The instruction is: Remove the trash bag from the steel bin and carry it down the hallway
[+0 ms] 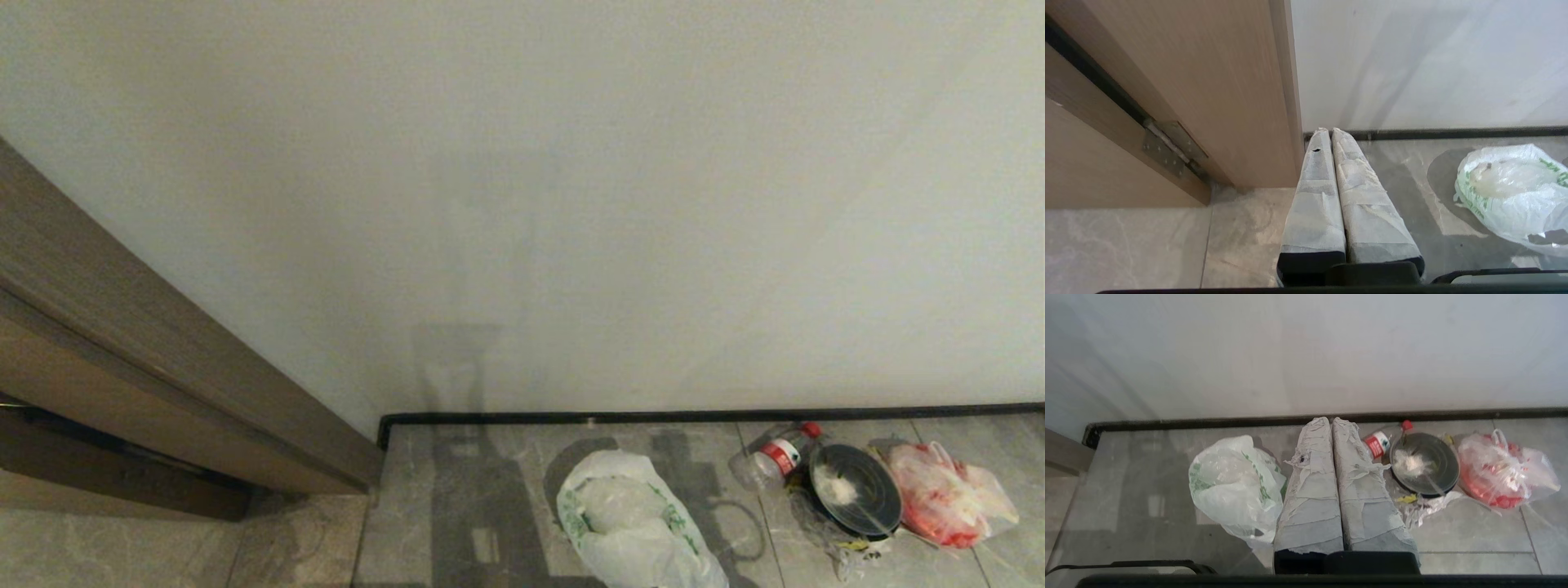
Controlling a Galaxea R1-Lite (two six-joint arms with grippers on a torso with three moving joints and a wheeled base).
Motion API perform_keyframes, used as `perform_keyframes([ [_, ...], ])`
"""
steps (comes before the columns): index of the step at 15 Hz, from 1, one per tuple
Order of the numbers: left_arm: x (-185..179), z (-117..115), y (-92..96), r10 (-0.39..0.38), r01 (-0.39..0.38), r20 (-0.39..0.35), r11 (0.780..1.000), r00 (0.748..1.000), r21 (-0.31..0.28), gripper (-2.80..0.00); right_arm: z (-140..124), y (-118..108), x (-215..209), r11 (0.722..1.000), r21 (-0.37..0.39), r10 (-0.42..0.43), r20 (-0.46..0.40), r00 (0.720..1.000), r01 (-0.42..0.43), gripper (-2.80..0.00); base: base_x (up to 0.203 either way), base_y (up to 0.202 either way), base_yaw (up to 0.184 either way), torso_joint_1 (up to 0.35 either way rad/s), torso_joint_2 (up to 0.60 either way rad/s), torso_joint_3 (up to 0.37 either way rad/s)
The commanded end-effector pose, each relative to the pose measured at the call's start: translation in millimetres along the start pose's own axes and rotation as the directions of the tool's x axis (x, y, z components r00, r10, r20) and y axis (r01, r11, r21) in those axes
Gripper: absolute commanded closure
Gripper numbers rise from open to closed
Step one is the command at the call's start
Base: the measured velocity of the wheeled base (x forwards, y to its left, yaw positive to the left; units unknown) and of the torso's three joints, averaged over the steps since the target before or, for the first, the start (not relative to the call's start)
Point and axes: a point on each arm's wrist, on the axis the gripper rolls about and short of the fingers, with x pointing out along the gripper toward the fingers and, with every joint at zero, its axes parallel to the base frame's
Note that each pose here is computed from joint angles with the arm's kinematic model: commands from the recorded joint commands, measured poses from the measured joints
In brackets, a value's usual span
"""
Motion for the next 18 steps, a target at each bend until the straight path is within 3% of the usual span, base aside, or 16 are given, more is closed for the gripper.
perform_keyframes([
  [1, 0.0, 0.0, 0.0, 0.001, -0.001, 0.001, 1.0, 1.0, 0.0, 0.0, 0.0, 0.0, 0.1, 1.0, 0.0, 0.0, -0.002, 1.0, 0.0, 0.0, 0.0, 0.0, 0.0, 0.002, 0.01, 0.19],
  [18, 0.0, 0.0, 0.0, 0.002, -0.002, 0.001, 1.0, 1.0, -0.002, 0.0, 0.1, 0.0, 0.2, 1.0, -0.003, -0.001, -0.003, 1.0, 0.001, 0.0, 0.0, 0.0, 0.0, 0.002, 0.0, 0.204],
])
